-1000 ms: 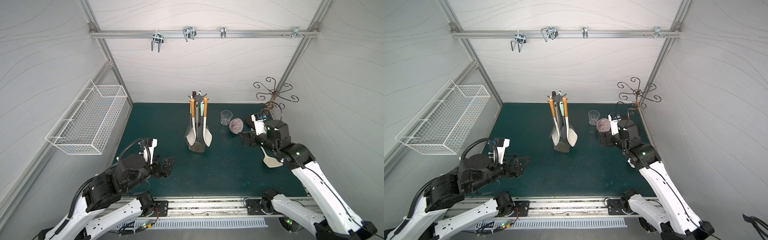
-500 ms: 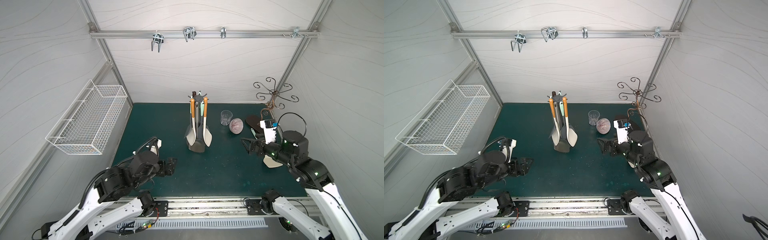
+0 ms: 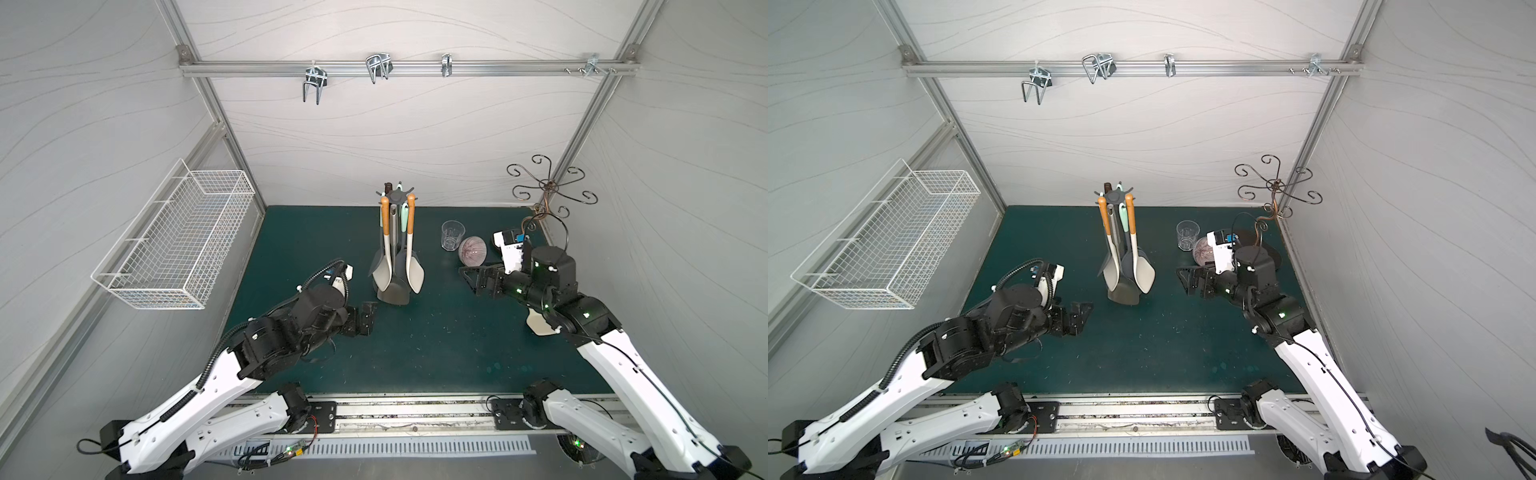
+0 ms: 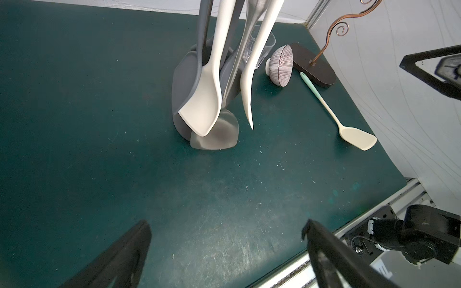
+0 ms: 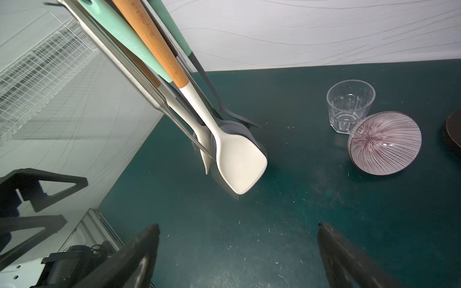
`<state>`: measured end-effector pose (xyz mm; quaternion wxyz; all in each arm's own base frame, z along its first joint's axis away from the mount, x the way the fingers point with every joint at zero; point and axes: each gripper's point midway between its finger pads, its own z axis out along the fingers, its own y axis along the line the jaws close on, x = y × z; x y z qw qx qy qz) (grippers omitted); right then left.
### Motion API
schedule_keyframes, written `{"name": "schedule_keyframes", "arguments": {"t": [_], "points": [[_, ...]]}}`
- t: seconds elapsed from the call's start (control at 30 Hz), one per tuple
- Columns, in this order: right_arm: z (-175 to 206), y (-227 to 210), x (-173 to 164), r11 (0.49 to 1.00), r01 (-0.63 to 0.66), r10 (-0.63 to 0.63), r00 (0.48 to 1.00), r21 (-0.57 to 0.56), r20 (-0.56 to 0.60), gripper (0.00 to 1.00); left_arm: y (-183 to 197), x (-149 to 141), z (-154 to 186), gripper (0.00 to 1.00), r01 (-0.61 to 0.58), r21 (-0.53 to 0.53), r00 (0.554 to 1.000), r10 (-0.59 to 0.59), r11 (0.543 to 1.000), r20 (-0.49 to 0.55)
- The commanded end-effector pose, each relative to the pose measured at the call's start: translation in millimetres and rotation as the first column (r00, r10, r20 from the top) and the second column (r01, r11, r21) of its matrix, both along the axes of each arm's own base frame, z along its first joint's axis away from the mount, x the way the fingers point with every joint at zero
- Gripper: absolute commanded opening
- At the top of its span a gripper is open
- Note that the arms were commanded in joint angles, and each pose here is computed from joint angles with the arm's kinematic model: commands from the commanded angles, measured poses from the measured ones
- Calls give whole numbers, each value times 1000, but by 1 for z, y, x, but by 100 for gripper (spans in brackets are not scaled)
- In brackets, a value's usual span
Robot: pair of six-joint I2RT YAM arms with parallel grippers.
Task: Take the spatula off the kitchen utensil rack
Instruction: Place the spatula at the center of the board, then take off the spatula from the rack.
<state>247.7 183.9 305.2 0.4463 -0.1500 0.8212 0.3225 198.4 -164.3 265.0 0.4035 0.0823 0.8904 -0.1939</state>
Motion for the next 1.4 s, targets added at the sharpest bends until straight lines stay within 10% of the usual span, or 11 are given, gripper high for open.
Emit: {"name": "schedule_keyframes", "arguments": {"t": [0.0, 0.47, 1.03, 1.37], "points": [[18, 10, 4, 997, -59, 58, 998, 58, 33, 99, -5, 12, 24, 100, 17, -90, 999, -13, 996, 39], [35, 29, 15, 957, -250, 220, 955, 145, 198, 90, -11, 54, 39, 100, 63, -299, 998, -61, 952, 14], [41, 96, 67, 895, -432, 375, 864, 112, 337, 71, -9, 68, 97, 99, 160, -278, 942, -63, 947, 330], [37, 125, 92, 861, -498, 430, 821, 105, 375, 62, -15, 77, 68, 99, 136, -310, 965, -55, 941, 257]]}}
